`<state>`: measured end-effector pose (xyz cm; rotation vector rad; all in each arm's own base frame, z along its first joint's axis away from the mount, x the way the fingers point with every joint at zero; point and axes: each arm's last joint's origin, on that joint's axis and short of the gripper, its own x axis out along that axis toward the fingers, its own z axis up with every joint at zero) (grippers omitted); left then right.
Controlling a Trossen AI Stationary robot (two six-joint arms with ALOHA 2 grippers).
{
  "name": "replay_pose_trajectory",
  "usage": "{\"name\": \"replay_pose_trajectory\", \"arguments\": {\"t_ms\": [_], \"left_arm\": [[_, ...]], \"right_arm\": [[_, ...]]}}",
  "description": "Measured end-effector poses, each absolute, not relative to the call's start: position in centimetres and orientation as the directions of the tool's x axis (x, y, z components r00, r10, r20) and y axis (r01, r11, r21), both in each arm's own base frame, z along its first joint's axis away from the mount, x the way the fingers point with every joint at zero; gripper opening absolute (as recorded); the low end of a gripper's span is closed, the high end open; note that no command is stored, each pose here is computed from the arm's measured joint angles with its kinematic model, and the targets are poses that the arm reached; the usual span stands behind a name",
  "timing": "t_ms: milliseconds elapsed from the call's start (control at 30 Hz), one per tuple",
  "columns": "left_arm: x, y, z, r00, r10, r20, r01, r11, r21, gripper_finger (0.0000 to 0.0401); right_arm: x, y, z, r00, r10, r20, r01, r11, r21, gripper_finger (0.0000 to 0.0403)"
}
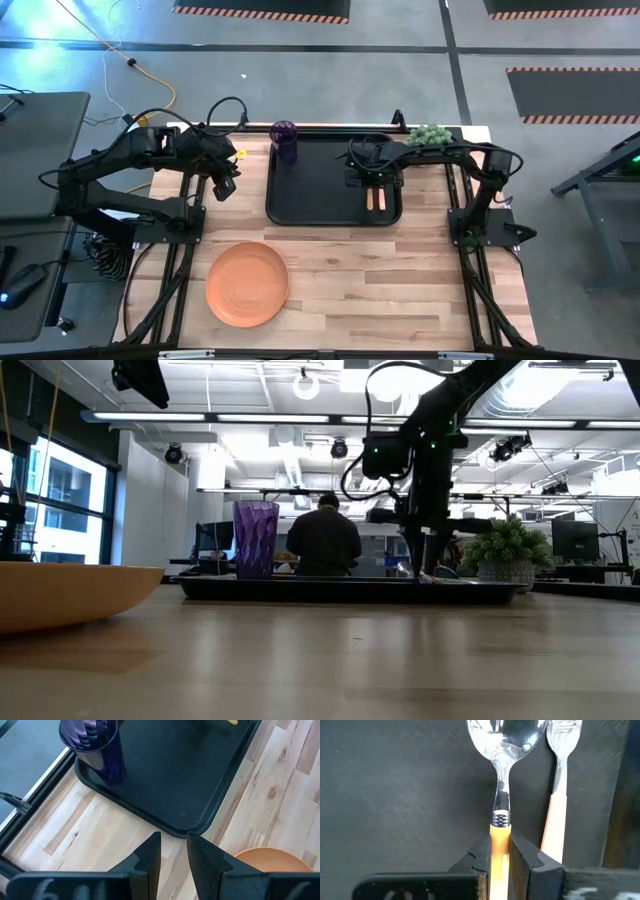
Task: Pick and place plate/cup/fork/spoon on tray
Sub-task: Put the brown spoon to the left of the orange fork on the tray
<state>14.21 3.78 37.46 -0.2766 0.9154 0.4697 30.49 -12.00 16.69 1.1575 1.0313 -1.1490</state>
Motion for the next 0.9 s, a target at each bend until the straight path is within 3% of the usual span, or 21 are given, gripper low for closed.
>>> {"name": "replay_pose_trajectory", "arguments": {"t_ms": [900], "left_arm": [[14.19, 3.82, 37.46, 0.514, 0.284, -0.809, -0.502, 0.865, -0.016, 0.0085]], "right_arm": [[30.38, -12.70, 16.11, 0.125, -0.106, -0.986, 0.991, 0.054, 0.120, 0.0021]]}}
